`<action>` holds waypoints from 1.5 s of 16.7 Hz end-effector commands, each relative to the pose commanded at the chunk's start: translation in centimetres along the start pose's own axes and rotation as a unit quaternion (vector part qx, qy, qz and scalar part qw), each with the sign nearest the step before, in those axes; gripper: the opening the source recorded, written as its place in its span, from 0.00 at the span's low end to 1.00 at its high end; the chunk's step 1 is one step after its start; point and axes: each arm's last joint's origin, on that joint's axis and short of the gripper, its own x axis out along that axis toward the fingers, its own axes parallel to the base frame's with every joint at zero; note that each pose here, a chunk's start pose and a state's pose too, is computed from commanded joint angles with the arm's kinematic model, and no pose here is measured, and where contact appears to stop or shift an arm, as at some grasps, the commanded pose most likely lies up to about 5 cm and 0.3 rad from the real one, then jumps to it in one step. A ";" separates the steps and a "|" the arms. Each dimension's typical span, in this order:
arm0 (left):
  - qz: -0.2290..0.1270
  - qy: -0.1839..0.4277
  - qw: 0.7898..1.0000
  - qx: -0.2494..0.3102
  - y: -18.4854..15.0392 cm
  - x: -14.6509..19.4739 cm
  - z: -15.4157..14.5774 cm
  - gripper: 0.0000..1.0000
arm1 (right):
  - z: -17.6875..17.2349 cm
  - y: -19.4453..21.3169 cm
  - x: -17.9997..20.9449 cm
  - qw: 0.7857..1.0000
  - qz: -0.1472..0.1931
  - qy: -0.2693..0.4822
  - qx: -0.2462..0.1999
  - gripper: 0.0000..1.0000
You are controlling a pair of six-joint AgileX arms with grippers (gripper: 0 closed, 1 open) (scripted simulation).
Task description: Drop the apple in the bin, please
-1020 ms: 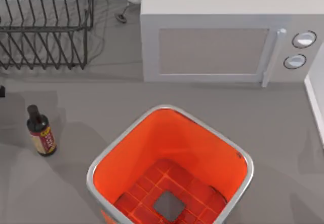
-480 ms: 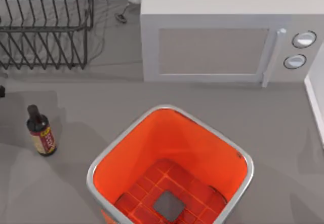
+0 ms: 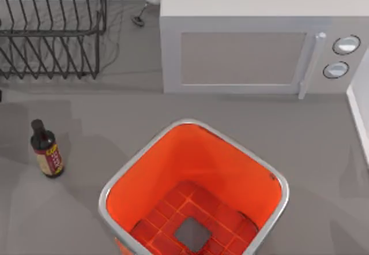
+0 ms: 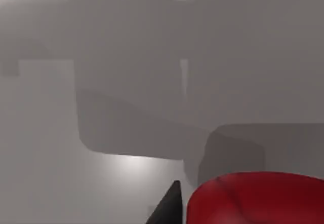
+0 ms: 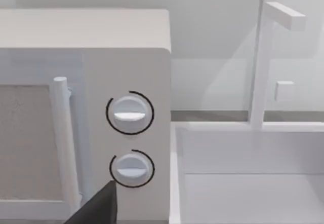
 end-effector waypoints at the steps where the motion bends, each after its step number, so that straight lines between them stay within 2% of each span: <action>1: 0.000 -0.001 1.000 0.000 0.0 -1.1 0.4 0.00 | 0.0 0.0 0.0 1.000 0.000 0.000 0.000 1.00; 5: -0.002 0.017 1.000 0.000 0.0 -7.0 0.9 0.00 | 0.0 0.0 0.0 1.000 0.000 0.000 0.000 1.00; 9: -0.001 0.005 1.000 0.001 -0.2 -12.4 0.6 0.00 | 0.0 0.0 0.0 1.000 0.000 0.000 0.000 1.00; 16: -0.001 0.001 1.000 0.011 -0.6 -13.1 0.5 0.00 | 0.0 0.0 0.0 1.000 0.000 0.000 0.000 1.00; 18: -0.002 -0.003 0.998 0.055 -2.6 -13.3 0.6 0.00 | 0.0 0.0 0.0 1.000 0.000 0.000 0.000 1.00; 21: -0.007 -0.008 0.984 0.177 -8.6 -13.6 -0.1 0.00 | 0.0 0.0 0.0 1.000 0.000 0.000 0.000 1.00; 23: -0.012 -0.009 0.959 0.285 -14.2 -13.8 -1.7 0.00 | 0.0 0.0 0.0 1.000 0.000 0.000 0.000 1.00; 25: -0.017 -0.009 0.916 0.400 -20.2 -14.0 -4.7 0.00 | 0.0 0.0 0.0 1.000 0.000 0.000 0.000 1.00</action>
